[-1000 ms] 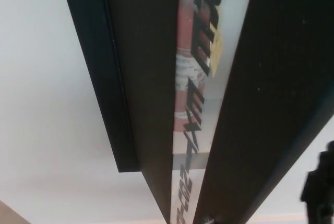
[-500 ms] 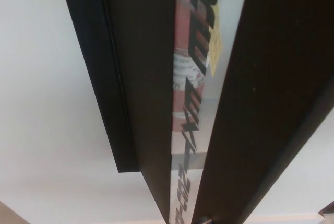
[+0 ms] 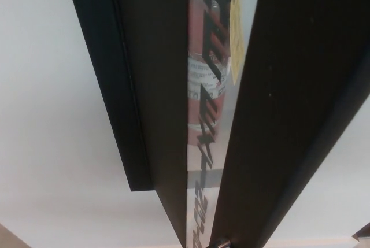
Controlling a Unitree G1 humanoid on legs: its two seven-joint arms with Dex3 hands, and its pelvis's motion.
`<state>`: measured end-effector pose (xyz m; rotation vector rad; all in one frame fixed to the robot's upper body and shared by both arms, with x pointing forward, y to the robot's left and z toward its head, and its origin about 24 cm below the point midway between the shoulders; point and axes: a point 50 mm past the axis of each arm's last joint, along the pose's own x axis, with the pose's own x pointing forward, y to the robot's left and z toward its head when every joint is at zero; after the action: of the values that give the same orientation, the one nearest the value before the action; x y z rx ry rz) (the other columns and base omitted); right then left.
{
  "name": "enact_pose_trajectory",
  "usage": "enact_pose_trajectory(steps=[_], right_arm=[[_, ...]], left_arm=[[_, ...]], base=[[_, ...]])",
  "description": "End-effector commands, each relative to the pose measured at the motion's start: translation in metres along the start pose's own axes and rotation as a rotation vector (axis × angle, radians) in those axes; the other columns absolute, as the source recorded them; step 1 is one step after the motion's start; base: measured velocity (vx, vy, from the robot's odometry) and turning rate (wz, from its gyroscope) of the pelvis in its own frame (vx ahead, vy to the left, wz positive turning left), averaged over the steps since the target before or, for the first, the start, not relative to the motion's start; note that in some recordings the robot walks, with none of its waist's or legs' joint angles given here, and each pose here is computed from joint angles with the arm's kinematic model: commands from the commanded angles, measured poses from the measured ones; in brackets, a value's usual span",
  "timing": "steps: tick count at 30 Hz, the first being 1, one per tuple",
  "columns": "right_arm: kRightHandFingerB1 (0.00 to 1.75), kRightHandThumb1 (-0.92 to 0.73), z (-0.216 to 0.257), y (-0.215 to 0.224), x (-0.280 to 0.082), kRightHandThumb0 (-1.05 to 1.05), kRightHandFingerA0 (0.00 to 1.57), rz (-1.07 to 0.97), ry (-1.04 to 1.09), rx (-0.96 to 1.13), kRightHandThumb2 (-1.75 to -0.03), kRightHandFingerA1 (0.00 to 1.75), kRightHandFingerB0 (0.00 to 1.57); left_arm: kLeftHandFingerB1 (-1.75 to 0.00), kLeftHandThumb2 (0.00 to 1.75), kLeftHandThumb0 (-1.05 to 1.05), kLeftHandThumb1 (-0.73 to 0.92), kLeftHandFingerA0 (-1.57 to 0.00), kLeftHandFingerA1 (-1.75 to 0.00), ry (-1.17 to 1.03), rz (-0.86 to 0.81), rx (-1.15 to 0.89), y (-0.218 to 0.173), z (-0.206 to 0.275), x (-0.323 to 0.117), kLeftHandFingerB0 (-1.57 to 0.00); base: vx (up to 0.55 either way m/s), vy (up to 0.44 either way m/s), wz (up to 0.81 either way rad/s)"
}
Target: The robot walks towards the fire extinguisher and use its right hand to push the door to the left and open it
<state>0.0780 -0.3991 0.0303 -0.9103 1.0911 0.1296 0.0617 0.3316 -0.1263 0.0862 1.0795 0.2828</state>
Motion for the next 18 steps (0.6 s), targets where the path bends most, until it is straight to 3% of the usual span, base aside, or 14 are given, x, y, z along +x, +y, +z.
enact_pose_trajectory(steps=[1,3,18], right_arm=[[0.39,-0.65,-0.010,0.020,0.010,-0.55,0.51,-0.280,-0.131,-0.058,-0.60,0.54,0.43],[0.38,-0.65,-0.007,0.028,0.012,-0.57,0.51,-0.287,-0.161,-0.062,-0.60,0.54,0.42],[0.36,-0.65,-0.005,0.046,0.014,-0.56,0.46,-0.225,-0.220,-0.104,-0.60,0.50,0.40]], left_arm=[[-0.92,0.54,-0.66,0.51,-0.33,-1.17,0.023,0.034,-0.014,0.016,-0.006,-0.006,-0.26],[-0.89,0.52,-0.66,0.53,-0.39,-1.14,0.033,0.035,-0.011,0.016,-0.008,-0.006,-0.28],[-0.90,0.53,-0.71,0.52,-0.38,-1.17,0.037,0.032,-0.015,0.014,-0.011,-0.007,-0.28]], base=[[0.00,0.000,0.00],[0.00,0.000,0.00],[0.00,0.000,0.00]])
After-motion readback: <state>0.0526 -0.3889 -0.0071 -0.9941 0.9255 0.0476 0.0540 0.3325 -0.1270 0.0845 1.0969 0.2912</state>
